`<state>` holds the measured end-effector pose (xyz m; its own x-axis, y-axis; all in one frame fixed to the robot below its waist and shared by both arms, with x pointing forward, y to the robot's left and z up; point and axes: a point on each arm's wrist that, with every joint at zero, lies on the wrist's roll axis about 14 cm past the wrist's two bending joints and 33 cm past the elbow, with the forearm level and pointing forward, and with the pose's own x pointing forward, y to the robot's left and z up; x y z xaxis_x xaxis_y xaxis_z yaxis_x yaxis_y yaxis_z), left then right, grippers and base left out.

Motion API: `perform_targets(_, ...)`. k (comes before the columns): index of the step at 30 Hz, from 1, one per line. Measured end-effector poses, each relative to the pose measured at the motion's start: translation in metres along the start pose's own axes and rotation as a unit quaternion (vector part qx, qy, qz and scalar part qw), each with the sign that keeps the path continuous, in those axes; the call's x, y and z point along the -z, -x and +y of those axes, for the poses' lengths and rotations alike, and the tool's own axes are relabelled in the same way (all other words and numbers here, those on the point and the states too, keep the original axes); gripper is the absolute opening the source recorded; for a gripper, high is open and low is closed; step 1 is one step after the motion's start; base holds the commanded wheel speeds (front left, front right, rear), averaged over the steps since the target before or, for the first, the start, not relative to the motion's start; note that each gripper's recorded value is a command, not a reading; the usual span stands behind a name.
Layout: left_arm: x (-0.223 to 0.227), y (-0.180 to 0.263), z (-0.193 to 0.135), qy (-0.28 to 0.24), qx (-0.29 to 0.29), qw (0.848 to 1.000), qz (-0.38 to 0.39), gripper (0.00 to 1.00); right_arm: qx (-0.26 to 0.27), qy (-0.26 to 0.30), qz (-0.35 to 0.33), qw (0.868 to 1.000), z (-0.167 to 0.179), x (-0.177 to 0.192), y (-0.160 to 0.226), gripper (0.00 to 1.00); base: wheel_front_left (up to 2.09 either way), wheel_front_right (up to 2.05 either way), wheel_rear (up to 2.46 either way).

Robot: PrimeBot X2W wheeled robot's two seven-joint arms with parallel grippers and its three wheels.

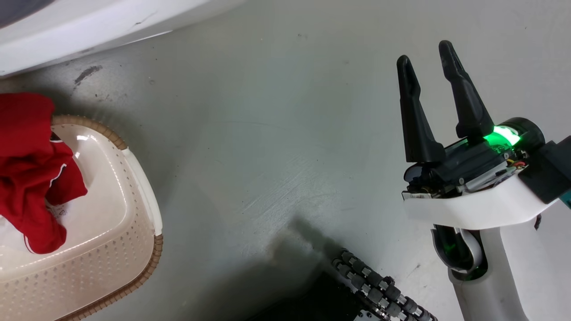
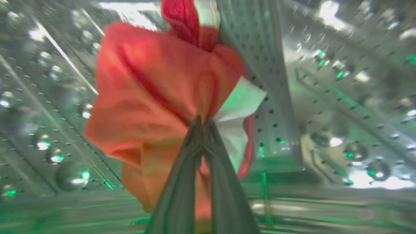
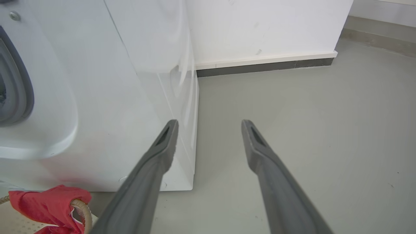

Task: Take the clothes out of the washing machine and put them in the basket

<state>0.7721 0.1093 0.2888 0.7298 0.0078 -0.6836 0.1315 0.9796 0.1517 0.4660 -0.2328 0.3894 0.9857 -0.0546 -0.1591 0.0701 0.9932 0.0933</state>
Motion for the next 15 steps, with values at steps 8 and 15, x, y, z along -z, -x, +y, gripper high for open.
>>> perform_targets(8, -0.065, 0.043, 0.013, -0.002, -0.020, 0.983, -0.185, 0.00, -0.008, -0.002, -0.018, 1.000, 0.005, -0.013, -0.002, 1.00, 0.00, 0.00, 0.00)
perform_targets(15, -0.086, 0.103, 0.003, 0.019, 0.008, 0.945, -0.326, 0.00, -0.001, 0.017, -0.051, 0.999, 0.001, -0.043, 0.010, 1.00, 0.00, 0.00, 0.00)
